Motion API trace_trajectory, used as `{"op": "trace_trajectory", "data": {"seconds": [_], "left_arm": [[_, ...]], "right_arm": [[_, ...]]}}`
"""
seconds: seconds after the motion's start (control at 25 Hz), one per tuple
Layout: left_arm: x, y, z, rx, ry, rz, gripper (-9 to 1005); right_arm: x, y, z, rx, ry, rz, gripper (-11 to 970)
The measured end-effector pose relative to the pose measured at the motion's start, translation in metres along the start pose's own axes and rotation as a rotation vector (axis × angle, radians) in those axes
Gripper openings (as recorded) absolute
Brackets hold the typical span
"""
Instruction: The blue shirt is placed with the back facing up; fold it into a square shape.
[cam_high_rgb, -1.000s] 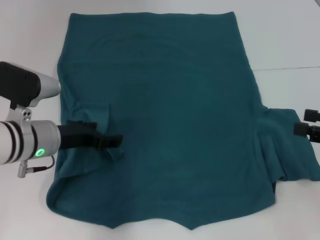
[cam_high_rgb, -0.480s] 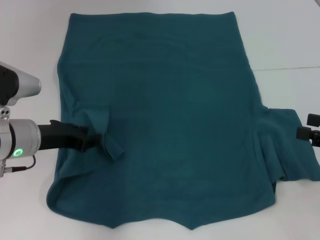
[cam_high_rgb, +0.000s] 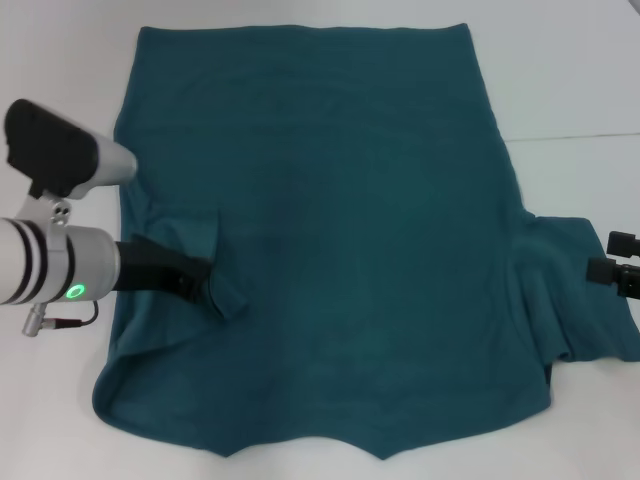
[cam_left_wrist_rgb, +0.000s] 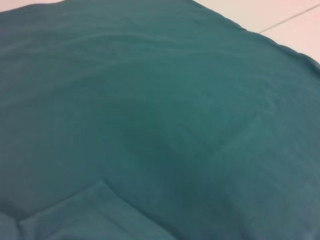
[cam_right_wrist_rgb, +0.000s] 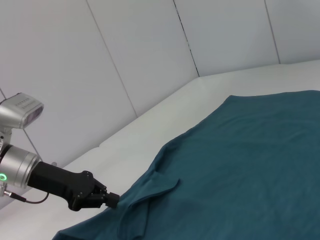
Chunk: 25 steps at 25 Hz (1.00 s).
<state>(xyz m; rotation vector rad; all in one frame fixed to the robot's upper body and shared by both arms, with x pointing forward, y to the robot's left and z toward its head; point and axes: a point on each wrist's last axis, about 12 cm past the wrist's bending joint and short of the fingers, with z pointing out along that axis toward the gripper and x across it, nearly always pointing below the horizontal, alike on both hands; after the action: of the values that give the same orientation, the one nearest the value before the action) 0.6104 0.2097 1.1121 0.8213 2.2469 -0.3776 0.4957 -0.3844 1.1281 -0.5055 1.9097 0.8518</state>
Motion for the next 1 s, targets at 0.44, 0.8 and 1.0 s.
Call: {"op": "trace_trajectory", "data": {"seconds": [0.44, 0.8, 1.0], "left_arm": [[-0.016, -0.006, 0.0, -0.038, 0.027, -0.086, 2], [-0.024, -0.021, 0.011, -0.073, 0.102, -0.108, 221], [-0.029, -0.028, 0.017, -0.145, 0.148, -0.085, 386]], "right_arm": [[0.002, 0.0, -0.001, 0.003, 0.0, 0.002, 765], [0.001, -0.001, 0.001, 0.011, 0.001, -0.009, 764], [0.001, -0.001, 0.003, 0.006, 0.001, -0.016, 764]]}}
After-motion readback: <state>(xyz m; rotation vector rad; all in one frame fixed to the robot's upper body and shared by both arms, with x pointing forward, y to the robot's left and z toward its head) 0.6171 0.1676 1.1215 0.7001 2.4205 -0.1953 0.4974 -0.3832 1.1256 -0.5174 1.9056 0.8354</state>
